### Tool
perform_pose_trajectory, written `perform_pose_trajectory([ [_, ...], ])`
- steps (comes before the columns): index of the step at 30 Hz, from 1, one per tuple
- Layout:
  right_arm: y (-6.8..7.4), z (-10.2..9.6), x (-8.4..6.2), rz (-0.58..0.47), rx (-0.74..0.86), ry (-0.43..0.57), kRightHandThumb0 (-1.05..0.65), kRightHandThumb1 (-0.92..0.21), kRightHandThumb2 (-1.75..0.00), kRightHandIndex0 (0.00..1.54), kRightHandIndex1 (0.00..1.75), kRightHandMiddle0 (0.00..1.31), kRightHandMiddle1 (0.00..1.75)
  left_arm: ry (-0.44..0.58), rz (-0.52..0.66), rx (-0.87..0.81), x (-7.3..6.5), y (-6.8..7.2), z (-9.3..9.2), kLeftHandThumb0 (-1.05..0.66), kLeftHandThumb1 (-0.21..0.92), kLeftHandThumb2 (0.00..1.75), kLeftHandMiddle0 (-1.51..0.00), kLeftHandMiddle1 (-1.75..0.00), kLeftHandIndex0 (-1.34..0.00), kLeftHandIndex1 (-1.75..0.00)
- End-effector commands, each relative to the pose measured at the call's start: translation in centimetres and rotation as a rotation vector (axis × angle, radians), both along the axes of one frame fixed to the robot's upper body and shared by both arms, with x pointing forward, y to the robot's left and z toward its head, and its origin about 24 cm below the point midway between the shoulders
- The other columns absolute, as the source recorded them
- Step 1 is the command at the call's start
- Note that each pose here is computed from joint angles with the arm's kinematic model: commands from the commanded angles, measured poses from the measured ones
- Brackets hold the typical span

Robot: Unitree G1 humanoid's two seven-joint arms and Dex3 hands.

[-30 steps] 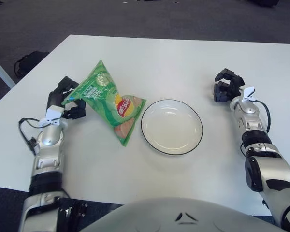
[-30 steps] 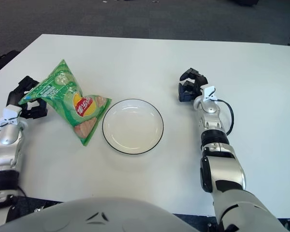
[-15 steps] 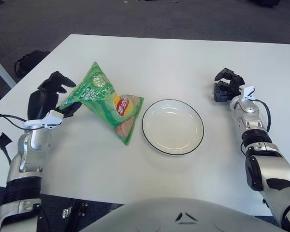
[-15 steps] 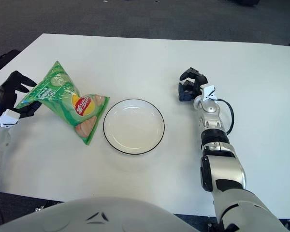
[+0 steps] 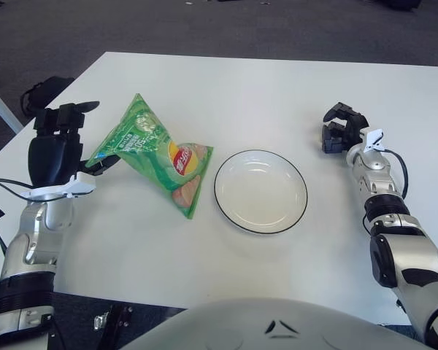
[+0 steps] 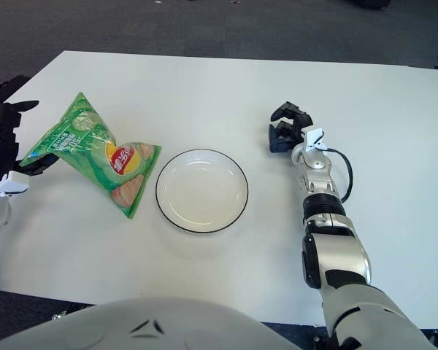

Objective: Put the snack into the plate.

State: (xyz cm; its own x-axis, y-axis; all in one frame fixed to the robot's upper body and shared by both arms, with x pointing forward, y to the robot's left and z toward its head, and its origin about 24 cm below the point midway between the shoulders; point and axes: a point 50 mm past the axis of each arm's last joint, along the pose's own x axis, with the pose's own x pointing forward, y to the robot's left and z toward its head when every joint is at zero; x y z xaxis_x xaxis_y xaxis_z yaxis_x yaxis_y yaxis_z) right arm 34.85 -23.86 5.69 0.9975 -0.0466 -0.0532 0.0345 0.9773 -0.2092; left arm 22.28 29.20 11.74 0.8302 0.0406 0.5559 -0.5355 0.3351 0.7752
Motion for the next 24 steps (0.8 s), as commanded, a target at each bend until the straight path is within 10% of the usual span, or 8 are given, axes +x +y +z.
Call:
perform_pose_trajectory([
  [1, 0.4, -4.1, -1.7, 0.009, -0.022, 0.194, -0.01, -0.07, -1.61, 0.80, 1.74, 0.56, 1.75, -0.023, 0.042, 0.046, -0.4, 0.1, 0.6, -0.75, 0.54, 0.73, 0.00, -0.28, 0.00, -0.29],
  [24, 0.4, -4.1, -1.7, 0.029, -0.041, 0.200, -0.01, -0.08, -1.59, 0.79, 1.72, 0.55, 1.75, -0.044, -0.067, 0.341, -2.2, -2.0, 2.5, -1.03, 0.80, 0.24, 0.00, 0.00, 0.00, 0.00],
])
